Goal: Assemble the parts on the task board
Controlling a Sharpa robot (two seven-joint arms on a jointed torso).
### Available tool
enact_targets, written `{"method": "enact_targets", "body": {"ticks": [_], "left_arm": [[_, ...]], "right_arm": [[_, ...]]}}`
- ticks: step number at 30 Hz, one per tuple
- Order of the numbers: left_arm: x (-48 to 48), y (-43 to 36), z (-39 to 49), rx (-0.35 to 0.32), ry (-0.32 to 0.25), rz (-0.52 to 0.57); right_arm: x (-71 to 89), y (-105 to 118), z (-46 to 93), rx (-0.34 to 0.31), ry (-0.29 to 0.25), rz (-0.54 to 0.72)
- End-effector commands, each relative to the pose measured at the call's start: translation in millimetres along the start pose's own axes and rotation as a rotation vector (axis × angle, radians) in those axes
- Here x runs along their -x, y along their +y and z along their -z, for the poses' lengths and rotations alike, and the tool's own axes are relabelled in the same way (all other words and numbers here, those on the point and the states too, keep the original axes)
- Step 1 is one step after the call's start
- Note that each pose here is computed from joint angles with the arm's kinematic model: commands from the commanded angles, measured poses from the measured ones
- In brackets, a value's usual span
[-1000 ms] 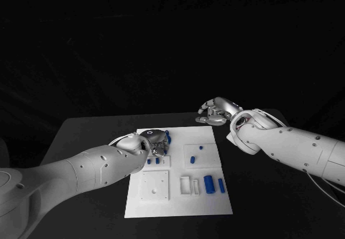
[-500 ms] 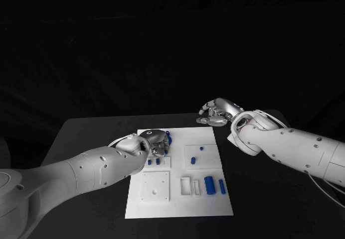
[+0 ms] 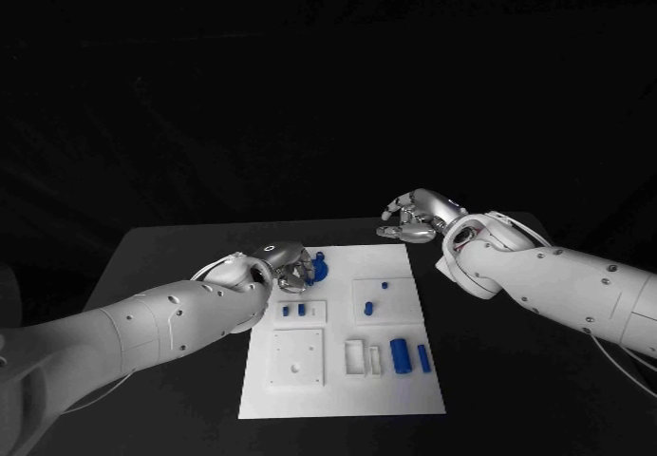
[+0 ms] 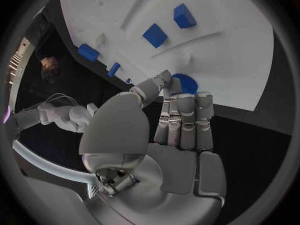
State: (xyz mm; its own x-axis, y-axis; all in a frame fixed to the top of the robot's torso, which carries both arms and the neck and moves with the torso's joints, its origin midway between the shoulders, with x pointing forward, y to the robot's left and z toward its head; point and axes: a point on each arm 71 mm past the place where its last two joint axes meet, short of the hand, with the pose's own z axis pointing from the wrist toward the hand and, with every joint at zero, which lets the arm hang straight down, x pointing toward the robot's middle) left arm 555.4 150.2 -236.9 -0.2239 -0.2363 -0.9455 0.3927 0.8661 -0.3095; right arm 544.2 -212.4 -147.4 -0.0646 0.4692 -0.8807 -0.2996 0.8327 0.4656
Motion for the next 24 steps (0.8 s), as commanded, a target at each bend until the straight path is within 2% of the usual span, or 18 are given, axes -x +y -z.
{"method": "enact_targets", "body": {"ticks": [1,6,10,14,20,24], "left_arm": [[6.1,3.1,3.7,0.022,0.003,0.077],[16.7,17.7,12.2,0.047,0.023,0.079],[18.2,27.3,16.9,0.068,0.042,0.079],[16.8,29.7,18.1,0.073,0.063,0.078],[14.4,29.9,15.3,0.076,0.072,0.064],[8.4,29.3,13.9,0.075,0.083,0.062]], "right_arm": [[0.1,-0.2,0.7,0.006,0.008,0.006],[1.1,-1.7,1.5,0.003,0.007,0.008],[1.5,-2.3,1.7,0.002,0.007,0.008],[1.6,-2.6,1.8,0.002,0.007,0.008],[1.0,-1.5,1.3,0.004,0.007,0.008],[0.5,-0.9,0.9,0.005,0.008,0.007]]}}
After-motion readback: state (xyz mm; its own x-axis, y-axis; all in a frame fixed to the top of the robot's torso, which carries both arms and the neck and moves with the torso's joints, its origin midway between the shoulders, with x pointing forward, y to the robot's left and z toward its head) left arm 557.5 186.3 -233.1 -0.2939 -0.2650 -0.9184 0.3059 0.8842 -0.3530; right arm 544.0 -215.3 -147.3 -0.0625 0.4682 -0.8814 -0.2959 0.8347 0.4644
